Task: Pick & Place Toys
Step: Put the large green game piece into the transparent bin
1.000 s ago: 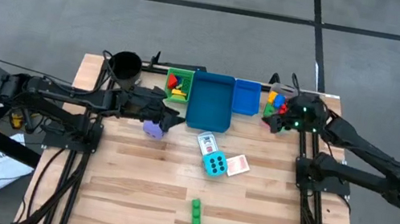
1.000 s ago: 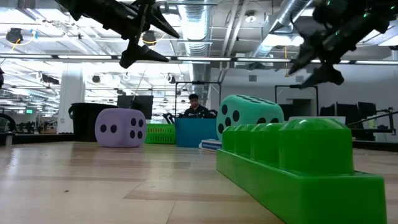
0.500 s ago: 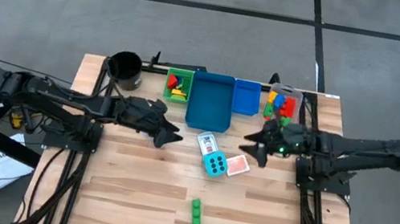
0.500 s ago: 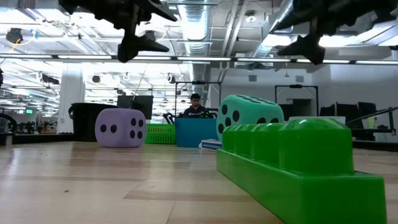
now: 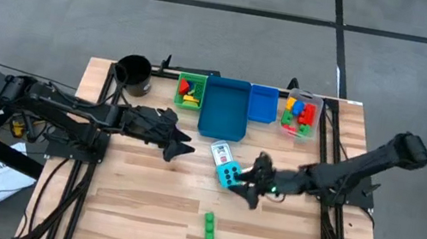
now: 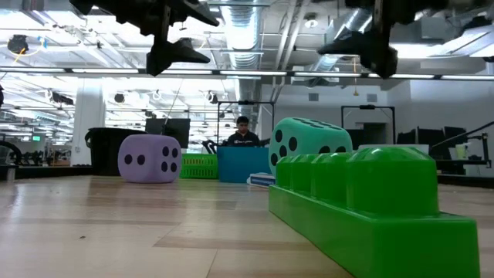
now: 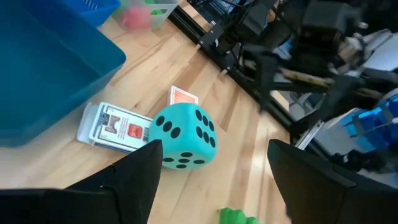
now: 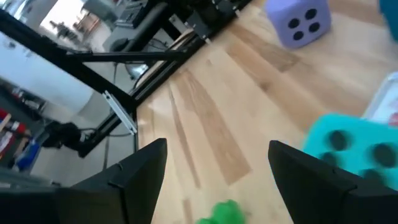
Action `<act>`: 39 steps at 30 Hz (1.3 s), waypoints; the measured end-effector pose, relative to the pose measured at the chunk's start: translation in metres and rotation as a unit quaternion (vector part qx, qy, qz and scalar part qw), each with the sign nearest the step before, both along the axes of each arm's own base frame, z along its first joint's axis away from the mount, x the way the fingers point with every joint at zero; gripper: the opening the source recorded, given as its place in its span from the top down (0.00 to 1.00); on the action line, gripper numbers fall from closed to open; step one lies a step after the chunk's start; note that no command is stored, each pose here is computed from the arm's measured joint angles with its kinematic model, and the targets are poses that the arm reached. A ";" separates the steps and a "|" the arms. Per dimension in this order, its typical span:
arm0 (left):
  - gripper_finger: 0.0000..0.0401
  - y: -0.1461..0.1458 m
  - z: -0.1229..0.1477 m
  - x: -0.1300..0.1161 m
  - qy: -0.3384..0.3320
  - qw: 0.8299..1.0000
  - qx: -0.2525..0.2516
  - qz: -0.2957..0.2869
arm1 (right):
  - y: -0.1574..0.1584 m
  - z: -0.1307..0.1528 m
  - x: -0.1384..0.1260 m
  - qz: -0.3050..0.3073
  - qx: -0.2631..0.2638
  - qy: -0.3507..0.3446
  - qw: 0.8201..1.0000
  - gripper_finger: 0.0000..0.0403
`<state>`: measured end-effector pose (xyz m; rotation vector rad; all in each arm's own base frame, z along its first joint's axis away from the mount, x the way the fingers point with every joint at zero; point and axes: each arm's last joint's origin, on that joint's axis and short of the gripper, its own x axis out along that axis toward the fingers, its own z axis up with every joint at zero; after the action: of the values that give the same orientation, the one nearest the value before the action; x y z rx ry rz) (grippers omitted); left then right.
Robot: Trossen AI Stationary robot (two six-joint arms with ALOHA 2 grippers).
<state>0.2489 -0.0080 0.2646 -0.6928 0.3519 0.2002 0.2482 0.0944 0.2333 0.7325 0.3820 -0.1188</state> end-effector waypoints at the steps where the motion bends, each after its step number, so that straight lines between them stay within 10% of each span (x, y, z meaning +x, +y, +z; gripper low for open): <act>1: 0.29 0.000 0.000 0.000 0.001 1.000 0.013 -0.005 | 0.009 0.001 0.005 -0.008 0.004 0.000 1.000 0.32; 22: 0.29 0.000 0.000 0.000 0.011 0.986 0.154 -0.064 | 0.147 -0.003 0.108 -0.126 0.086 0.239 0.959 0.32; 39: 0.29 0.000 0.000 0.000 0.010 0.984 0.165 -0.068 | 0.143 -0.008 0.131 -0.162 0.158 0.413 0.882 0.32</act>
<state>0.2490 -0.0079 0.2648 -0.3376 0.3741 0.1308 0.3796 0.2377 0.2250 1.0490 1.1134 -0.7163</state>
